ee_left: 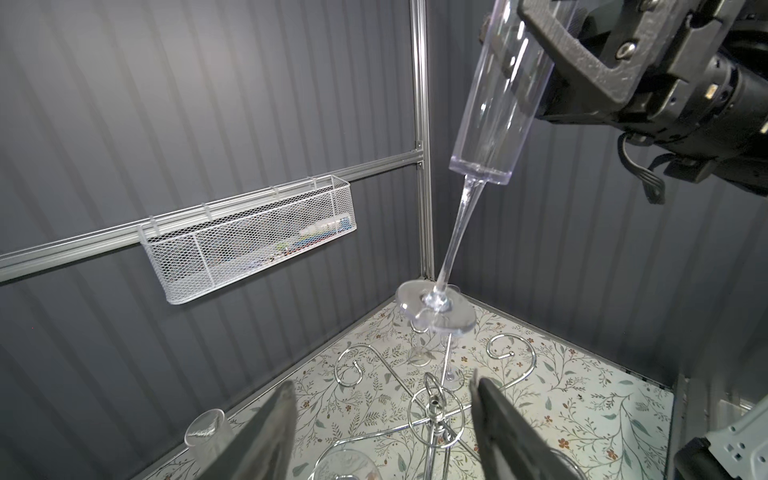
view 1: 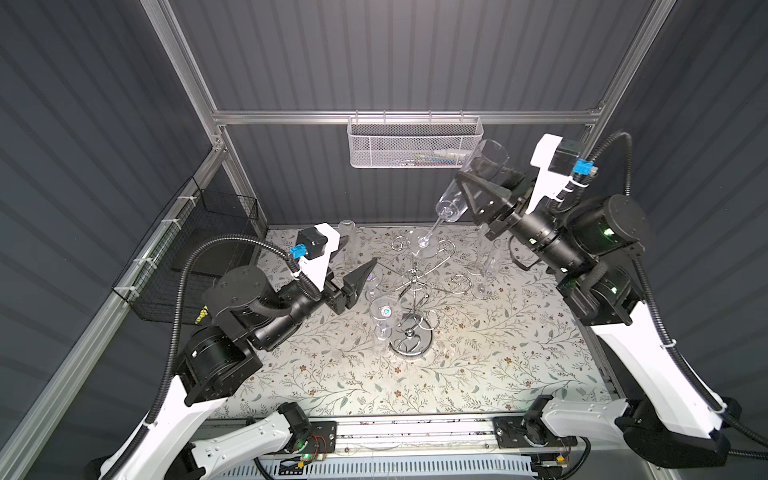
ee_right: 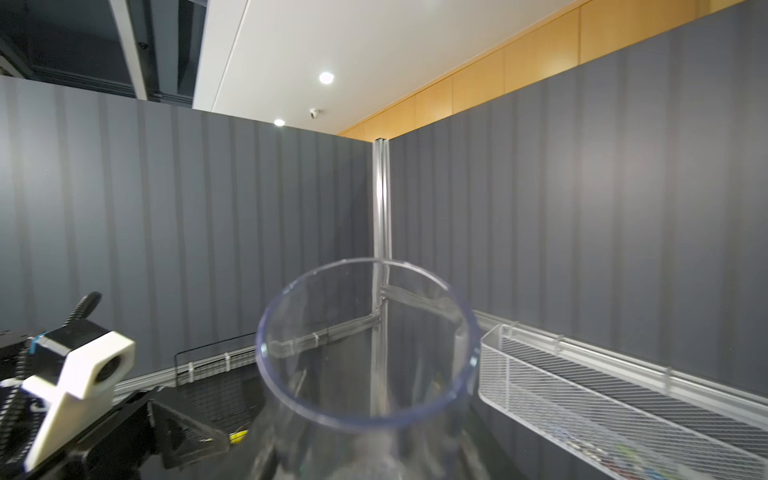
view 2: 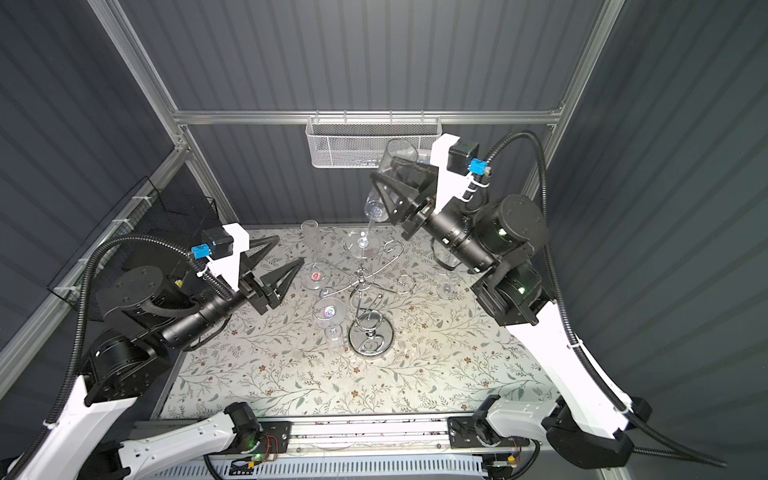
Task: Take the wine glass off the wine glass rack
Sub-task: 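Carry the glass with the right gripper to the far corner while the left draws back, then lower the flute glass upright onto the table beside the standing glasses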
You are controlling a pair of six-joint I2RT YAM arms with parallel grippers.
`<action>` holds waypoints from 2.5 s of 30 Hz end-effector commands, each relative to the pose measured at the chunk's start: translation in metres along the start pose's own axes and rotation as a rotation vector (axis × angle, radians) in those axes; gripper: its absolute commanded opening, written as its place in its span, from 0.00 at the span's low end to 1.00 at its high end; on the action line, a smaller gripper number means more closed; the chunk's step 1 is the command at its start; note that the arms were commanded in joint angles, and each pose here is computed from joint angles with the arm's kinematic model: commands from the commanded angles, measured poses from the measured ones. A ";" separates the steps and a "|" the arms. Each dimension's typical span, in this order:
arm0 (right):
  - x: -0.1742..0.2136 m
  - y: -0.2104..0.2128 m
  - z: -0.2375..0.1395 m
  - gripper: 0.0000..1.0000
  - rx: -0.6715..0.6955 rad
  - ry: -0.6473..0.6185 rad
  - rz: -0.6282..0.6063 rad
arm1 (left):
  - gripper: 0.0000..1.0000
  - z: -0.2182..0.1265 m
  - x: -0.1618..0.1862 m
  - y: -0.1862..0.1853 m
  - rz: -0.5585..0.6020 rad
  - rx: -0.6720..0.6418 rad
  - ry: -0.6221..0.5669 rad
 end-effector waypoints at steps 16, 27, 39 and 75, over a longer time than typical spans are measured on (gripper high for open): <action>0.032 -0.105 -0.063 0.45 0.369 0.132 -0.242 | 0.69 -0.014 0.015 0.017 -0.080 -0.088 0.028; 0.106 -0.129 -0.088 0.45 0.431 0.249 -0.194 | 0.68 -0.008 0.040 0.024 -0.120 -0.124 0.070; 0.192 -0.130 -0.094 0.44 0.403 0.354 -0.156 | 0.68 -0.014 0.047 0.029 -0.148 -0.150 0.076; 0.391 -0.110 -0.089 0.44 0.347 0.458 -0.132 | 0.68 0.009 0.065 0.037 -0.168 -0.212 0.124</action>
Point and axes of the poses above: each gripper's point midway between its finger pads, its own z axis out along the fingers, its own y axis along the line the jaws close on, x = y × z, the point moved 1 cm from there along -z, back along the fingers, and after that the axes turned 15 degrees about -z, right-handed, at the moved point
